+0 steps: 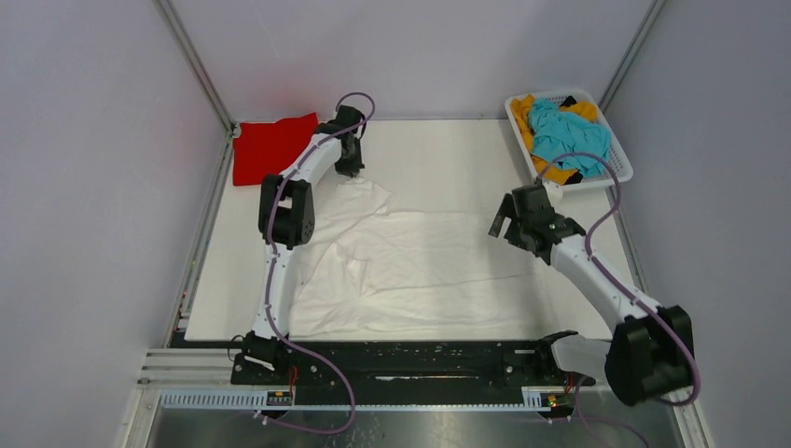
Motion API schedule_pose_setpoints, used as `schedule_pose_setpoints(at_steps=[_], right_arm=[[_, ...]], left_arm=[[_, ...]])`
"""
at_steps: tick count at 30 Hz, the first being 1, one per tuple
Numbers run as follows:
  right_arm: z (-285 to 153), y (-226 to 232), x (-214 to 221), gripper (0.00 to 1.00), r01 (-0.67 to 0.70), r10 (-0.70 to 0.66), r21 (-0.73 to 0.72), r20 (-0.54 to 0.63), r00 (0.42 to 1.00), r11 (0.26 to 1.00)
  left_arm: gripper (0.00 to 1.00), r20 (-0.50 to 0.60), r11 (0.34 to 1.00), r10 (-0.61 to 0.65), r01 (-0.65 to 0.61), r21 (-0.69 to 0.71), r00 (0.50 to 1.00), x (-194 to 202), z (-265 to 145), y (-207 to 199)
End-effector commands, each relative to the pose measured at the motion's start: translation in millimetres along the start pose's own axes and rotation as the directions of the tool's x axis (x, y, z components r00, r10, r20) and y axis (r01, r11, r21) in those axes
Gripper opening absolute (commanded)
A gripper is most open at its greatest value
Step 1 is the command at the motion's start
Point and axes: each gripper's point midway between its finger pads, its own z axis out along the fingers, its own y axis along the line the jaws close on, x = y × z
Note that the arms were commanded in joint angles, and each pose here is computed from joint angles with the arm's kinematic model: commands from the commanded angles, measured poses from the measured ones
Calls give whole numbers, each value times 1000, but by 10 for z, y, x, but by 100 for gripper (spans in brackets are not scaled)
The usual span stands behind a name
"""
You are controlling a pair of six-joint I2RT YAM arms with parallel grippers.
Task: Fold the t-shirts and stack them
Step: Grab the side of the flattened tshirt furthest away from the robot with both arms
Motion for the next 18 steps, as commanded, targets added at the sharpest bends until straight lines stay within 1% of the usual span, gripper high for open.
schedule_pose_setpoints(at_steps=[1, 2, 3, 4, 5, 6, 7, 8, 9, 13, 14, 16, 18], right_arm=[[94, 213, -547, 100, 224, -224, 6, 5, 974, 974], [126, 242, -620, 100, 307, -307, 7, -25, 951, 952], [182, 311, -677, 100, 402, -402, -21, -56, 914, 915], [239, 396, -695, 99, 525, -531, -84, -77, 844, 847], [313, 504, -674, 99, 627, -645, -171, -87, 759, 760], [372, 600, -644, 99, 717, -754, -264, -75, 652, 646], [396, 675, -596, 99, 772, -835, -353, -56, 547, 529], [441, 704, -597, 99, 817, -899, -407, -27, 437, 410], [471, 713, -646, 99, 834, -925, -427, -17, 379, 349], [574, 671, -790, 98, 838, -972, -513, 29, 235, 187], [632, 633, -821, 98, 847, -980, -510, 35, 196, 151], [794, 513, -825, 98, 857, -992, -504, 1, 125, 108], [935, 406, -831, 98, 861, -996, -499, -50, 78, 93]], left_arm=[[0, 21, 999, 12, -13, 33, 1000, -24, -459, -95], [0, 35, 999, 7, -8, 41, 999, -31, -536, -109], [0, 53, 999, -1, -2, 54, 999, -46, -622, -131], [0, 62, 997, -8, 3, 74, 998, -35, -693, -160], [0, 76, 996, -11, 4, 92, 997, -33, -760, -202], [0, 86, 995, -14, 5, 104, 996, -23, -818, -224], [0, 90, 994, -13, 3, 108, 996, 1, -864, -240], [0, 96, 994, -13, 3, 109, 995, 13, -913, -240], [0, 99, 994, -10, -1, 106, 995, 37, -947, -245], [0, 105, 996, -16, 6, 92, 994, 128, -1056, -191], [0, 104, 996, -19, 9, 92, 994, 152, -1073, -185], [0, 106, 995, -21, 11, 94, 994, 190, -1133, -165], [0, 105, 996, -22, 13, 92, 994, 237, -1166, -138]])
